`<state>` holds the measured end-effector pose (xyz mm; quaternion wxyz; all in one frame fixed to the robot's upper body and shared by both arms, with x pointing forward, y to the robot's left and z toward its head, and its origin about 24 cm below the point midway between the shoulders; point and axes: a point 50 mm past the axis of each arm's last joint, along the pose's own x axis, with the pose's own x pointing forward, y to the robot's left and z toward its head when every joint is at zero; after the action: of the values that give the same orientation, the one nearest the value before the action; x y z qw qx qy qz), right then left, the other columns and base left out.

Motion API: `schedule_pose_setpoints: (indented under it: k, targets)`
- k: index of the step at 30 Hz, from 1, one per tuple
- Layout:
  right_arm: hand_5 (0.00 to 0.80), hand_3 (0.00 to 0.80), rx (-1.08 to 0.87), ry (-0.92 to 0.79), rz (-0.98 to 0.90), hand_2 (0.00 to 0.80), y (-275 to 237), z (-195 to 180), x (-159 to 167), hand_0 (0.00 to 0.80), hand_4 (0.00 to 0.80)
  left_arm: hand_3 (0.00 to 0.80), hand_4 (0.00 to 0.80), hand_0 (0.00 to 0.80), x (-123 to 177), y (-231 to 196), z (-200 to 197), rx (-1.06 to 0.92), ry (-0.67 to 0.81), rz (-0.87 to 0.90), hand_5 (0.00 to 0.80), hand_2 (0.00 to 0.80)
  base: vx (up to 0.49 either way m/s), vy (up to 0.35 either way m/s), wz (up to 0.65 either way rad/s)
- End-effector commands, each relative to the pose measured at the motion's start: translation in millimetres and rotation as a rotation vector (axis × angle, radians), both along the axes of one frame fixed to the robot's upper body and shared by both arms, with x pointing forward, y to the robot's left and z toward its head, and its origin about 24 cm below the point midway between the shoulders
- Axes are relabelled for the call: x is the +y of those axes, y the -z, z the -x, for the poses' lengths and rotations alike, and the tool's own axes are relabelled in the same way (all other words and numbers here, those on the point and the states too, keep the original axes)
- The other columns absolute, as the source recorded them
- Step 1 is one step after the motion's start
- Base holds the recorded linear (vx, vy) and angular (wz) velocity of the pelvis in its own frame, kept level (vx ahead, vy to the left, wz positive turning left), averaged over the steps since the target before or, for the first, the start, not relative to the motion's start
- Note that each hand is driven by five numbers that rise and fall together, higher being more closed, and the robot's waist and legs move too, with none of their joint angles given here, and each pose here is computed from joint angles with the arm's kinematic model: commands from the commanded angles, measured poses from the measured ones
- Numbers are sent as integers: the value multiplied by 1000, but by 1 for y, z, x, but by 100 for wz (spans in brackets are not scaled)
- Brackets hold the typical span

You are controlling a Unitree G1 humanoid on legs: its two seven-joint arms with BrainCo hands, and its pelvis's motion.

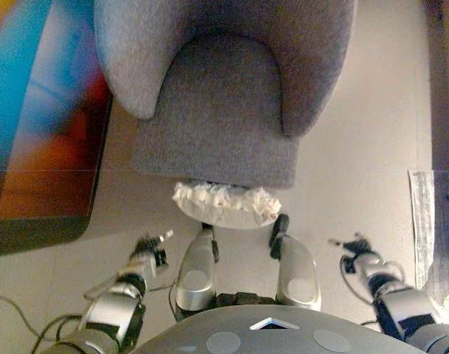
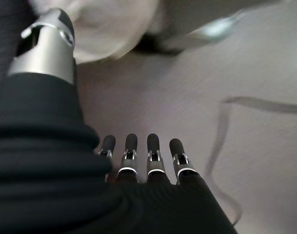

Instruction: Pick up the cushion and take it to the sofa

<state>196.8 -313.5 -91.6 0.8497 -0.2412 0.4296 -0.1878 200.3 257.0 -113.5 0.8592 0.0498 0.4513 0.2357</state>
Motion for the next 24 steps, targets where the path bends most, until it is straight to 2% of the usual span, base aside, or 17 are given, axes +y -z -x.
schedule_pose_setpoints:
  k: [1,5,10,14,18,24]
  targets:
    - [0,0,-125,-111,85,0,-7,-20,25,0,0,0,0,0,12,-13,-13,-40,9,-124,0,0,-78,94,-14]
    - [0,0,-257,-239,214,0,-40,-60,33,0,0,0,0,0,15,-38,-46,-144,51,-167,0,0,-64,98,-2]
    - [0,0,-399,-304,336,0,-86,-94,28,0,0,0,0,0,24,-72,-78,-286,88,-274,0,0,-29,75,1]
    - [0,0,-505,-324,441,0,-122,-113,17,0,0,0,0,0,27,-105,-101,-428,161,-382,0,0,-63,45,-2]
    - [0,0,-589,-318,497,0,-146,-123,9,0,0,0,0,0,23,-127,-116,-565,206,-404,0,0,-61,58,2]
    - [0,0,-695,-356,654,0,-189,-137,-1,0,0,0,0,0,11,-166,-136,-764,360,-486,0,0,-60,57,0]
